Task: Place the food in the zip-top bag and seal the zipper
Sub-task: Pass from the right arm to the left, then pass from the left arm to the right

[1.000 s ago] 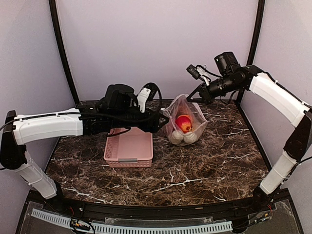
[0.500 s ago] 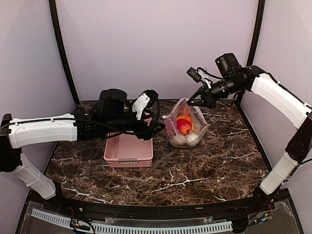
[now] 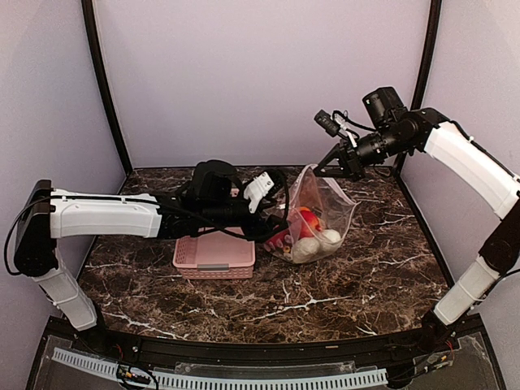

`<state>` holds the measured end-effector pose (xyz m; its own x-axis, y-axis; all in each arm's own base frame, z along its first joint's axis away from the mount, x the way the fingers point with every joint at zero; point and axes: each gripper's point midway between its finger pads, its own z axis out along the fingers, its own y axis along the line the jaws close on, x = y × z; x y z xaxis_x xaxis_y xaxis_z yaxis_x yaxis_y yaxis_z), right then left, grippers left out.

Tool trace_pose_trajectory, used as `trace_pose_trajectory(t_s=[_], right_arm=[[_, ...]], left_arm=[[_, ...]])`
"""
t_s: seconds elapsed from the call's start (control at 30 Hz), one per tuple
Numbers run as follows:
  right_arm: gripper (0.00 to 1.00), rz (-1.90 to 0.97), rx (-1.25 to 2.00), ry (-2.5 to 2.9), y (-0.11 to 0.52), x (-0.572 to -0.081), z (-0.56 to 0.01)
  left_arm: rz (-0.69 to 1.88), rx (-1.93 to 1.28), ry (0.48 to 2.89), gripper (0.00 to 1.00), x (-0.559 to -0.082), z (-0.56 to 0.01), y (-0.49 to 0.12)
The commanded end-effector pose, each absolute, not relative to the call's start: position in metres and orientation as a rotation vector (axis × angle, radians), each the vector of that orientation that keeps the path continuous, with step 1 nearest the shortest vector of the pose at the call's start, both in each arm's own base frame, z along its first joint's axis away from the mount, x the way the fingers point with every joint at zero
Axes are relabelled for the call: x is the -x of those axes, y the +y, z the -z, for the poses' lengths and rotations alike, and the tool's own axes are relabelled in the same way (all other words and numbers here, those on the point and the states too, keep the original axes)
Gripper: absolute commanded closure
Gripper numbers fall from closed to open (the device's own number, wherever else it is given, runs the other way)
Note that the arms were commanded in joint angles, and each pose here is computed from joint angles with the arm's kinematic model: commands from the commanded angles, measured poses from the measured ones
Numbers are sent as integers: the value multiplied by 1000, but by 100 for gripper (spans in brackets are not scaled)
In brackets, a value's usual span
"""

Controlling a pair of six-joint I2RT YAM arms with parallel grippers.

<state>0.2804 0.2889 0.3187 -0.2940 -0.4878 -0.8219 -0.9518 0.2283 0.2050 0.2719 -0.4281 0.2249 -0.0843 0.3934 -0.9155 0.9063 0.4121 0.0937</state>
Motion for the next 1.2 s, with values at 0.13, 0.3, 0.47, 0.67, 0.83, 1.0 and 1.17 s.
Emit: trace_pose_trajectory(t_s=[0.13, 0.3, 0.47, 0.67, 0.83, 1.0, 1.17], right_arm=[[100, -952, 1328, 1882, 291, -280, -315], [100, -894, 1296, 1924, 289, -292, -308], [86, -812, 1249, 1986, 286, -307, -301], [70, -748, 1281, 1917, 276, -298, -329], [62, -717, 1314, 1799, 262, -268, -350], [56, -823, 1450, 1695, 260, -223, -348], [54, -820, 1539, 1746, 258, -210, -315]], left_arm=[[816, -1191, 1513, 41, -257, -255, -455], [842, -1183, 1501, 58, -257, -255, -459], [807, -1142, 1507, 76, -267, -255, -460], [819, -1042, 1542, 87, -286, -260, -454], [863, -977, 1553, 89, -297, -271, -451], [886, -951, 1582, 90, -301, -272, -450], [887, -947, 1597, 90, -301, -275, -448]])
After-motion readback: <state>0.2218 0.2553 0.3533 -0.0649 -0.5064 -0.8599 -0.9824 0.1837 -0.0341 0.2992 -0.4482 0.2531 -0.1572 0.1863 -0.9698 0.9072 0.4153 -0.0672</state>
